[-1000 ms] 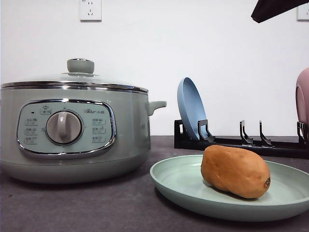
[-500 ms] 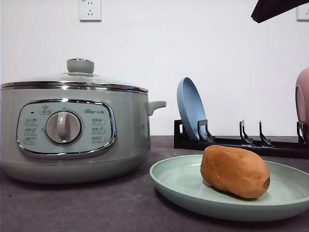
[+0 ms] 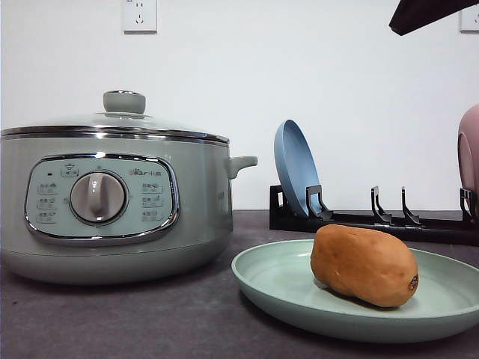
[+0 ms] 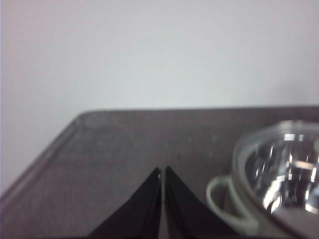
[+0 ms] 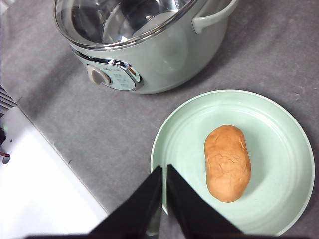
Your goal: Transfer potato from steamer to green plate
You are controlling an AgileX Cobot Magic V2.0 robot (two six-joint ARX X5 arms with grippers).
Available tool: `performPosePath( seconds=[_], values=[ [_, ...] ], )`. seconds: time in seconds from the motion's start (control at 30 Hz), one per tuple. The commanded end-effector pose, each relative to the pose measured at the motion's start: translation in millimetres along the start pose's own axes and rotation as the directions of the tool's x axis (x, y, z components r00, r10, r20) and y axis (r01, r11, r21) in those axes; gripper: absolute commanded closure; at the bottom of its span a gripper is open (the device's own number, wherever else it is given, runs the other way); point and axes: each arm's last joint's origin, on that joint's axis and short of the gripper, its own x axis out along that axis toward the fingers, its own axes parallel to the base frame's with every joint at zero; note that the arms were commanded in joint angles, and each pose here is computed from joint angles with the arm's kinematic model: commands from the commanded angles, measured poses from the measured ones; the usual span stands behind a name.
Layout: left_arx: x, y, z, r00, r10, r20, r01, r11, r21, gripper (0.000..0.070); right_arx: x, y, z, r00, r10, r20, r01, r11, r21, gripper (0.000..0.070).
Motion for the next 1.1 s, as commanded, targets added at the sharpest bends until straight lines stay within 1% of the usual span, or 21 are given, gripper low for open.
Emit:
performPosePath(
  seconds=[0.0, 0.23, 0.67, 0.83, 1.07],
  values=[
    [1, 0.0, -9, 1.000, 0.009, 0.003, -0.009, 1.000, 0.001, 0.0697, -2, 2, 4, 1.000, 0.007, 0.017, -0.007, 1.000, -0.010, 0.0700],
    [5, -2.4, -49, 0.999, 0.006, -0.046, -0.007, 1.000, -0.003, 0.0697, -2, 2, 4, 1.000, 0.007, 0.017, -0.007, 1.000, -0.010, 0.0700],
    [12, -4.8, -91, 0.992, 0.001, -0.126, -0.002, 1.000, -0.004, 0.0697, -2, 2, 4, 1.000, 0.007, 0.017, -0.007, 1.000, -0.010, 0.0700],
    [13, -5.3, -99, 0.989, 0.000, -0.149, -0.001, 1.000, -0.005, 0.0697, -2, 2, 4, 1.000, 0.007, 0.017, -0.007, 1.000, -0.010, 0.0700],
    [14, -5.3, -100, 0.989, 0.000, -0.150, 0.000, 1.000, -0.005, 0.0697, -2, 2, 4, 1.000, 0.007, 0.017, -0.007, 1.000, -0.010, 0.0700]
  ],
)
